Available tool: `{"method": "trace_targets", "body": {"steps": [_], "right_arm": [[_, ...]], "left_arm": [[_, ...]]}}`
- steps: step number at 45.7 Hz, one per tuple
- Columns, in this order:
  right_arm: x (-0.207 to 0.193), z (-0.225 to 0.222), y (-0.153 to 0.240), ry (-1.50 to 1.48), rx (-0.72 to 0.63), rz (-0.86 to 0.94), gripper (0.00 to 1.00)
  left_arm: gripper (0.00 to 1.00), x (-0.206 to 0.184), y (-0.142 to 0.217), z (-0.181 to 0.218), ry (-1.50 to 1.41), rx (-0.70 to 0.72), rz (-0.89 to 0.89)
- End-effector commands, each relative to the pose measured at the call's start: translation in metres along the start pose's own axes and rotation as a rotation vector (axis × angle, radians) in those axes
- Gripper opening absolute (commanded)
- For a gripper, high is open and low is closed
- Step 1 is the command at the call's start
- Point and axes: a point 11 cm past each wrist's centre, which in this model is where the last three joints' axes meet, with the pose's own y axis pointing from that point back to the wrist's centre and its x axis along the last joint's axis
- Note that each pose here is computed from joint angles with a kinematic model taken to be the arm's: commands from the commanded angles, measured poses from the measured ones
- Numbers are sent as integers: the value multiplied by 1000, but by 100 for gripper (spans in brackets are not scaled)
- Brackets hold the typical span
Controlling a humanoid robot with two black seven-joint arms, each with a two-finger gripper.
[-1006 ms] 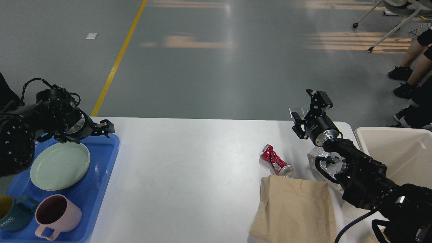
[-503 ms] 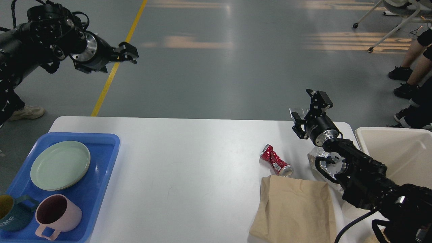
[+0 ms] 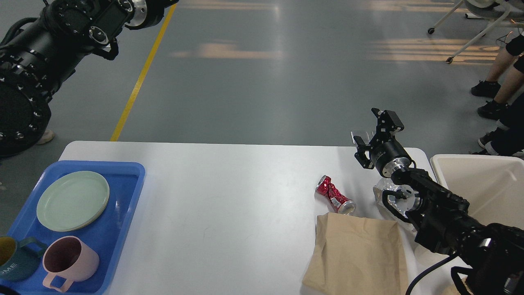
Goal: Tidy desktop
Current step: 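Open the left gripper and raise the left arm off the tray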
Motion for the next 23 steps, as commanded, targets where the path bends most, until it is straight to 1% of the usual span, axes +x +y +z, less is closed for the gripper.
{"method": "trace_targets", "body": {"steps": [1, 8, 15, 23], "right_arm": [[0, 0, 0, 1, 0, 1, 100], [0, 0, 0, 0, 0, 0, 100], [0, 0, 0, 0, 0, 0, 100], [0, 0, 0, 0, 0, 0, 100]], "left_arm": [[96, -18, -6, 9, 102, -42, -35], [96, -23, -7, 28, 224, -113, -44], [96, -23, -5, 50, 440, -223, -54], [96, -29, -9, 45, 624, -257, -40]]}}
